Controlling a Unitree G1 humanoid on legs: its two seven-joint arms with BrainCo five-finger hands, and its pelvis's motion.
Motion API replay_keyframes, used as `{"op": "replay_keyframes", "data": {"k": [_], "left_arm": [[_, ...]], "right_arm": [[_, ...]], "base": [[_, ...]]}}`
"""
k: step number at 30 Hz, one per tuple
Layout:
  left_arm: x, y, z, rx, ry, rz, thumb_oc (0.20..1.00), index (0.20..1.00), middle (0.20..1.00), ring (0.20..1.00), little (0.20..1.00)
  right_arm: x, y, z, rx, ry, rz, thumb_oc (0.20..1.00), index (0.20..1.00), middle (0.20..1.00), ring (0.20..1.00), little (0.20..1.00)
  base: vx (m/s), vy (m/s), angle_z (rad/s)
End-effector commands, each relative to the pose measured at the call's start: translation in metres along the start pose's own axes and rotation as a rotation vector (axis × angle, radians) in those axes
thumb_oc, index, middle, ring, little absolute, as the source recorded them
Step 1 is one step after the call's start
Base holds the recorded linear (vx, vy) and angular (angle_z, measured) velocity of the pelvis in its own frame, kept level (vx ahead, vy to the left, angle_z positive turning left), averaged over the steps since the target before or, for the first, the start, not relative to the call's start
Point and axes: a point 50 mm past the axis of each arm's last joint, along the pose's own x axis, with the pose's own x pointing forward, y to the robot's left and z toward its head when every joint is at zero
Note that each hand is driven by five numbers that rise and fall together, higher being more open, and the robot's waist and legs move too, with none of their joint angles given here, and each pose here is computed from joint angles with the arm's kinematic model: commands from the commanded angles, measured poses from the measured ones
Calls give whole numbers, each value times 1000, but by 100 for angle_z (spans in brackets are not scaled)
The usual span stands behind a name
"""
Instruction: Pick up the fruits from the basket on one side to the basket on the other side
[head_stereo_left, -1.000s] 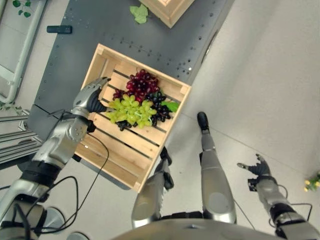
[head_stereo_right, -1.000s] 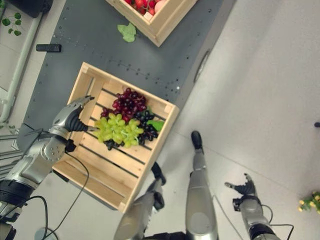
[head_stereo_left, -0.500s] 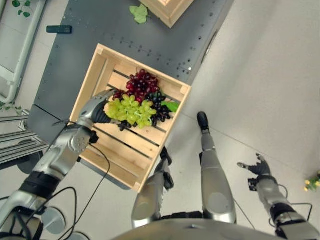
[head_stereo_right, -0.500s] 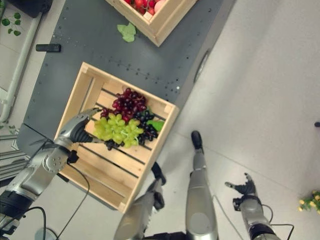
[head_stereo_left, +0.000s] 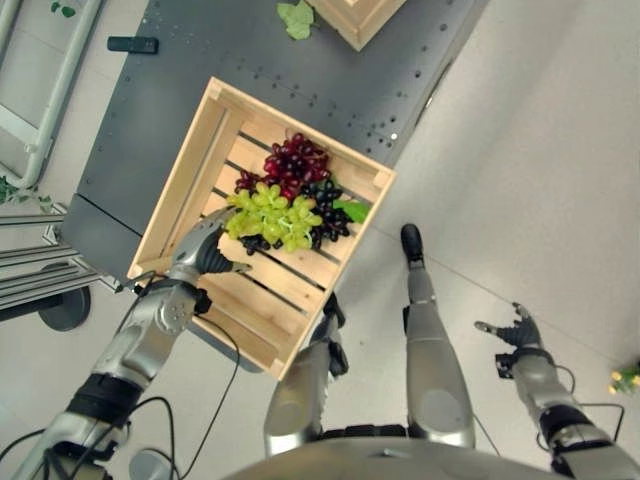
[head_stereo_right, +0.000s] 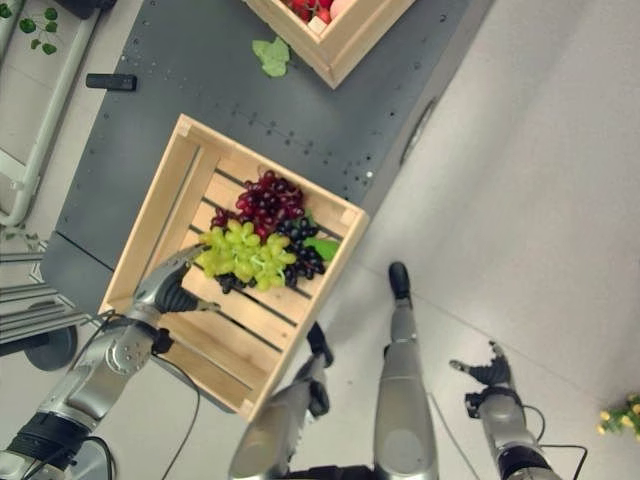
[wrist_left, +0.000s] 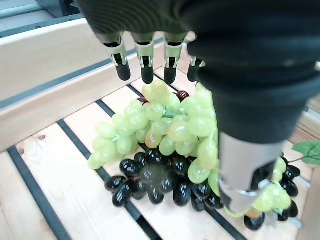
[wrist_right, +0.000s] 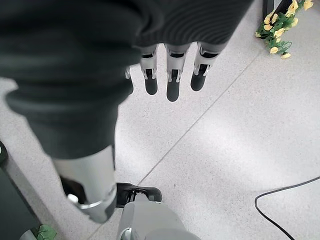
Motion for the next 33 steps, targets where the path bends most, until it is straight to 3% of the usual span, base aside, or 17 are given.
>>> {"op": "replay_keyframes", "data": {"k": [1, 19, 33], "left_arm": [[7, 9, -6, 23, 35, 115, 1000, 1000, 1000, 1000, 1000], [37, 5, 15, 55, 7, 166, 1000, 1000, 1000, 1000, 1000], [82, -27, 51, 169, -31, 47, 1000, 1000, 1000, 1000, 1000]], "right_arm": [[-4, -16, -12, -21, 4, -66, 1000, 1000, 1000, 1000, 1000], [-6, -10, -12, -31, -10, -68, 1000, 1000, 1000, 1000, 1000], [-6, -1, -7, -49, -30, -50, 1000, 1000, 1000, 1000, 1000]], "base": [[0, 0, 0], [0, 0, 0], [0, 0, 0]]}}
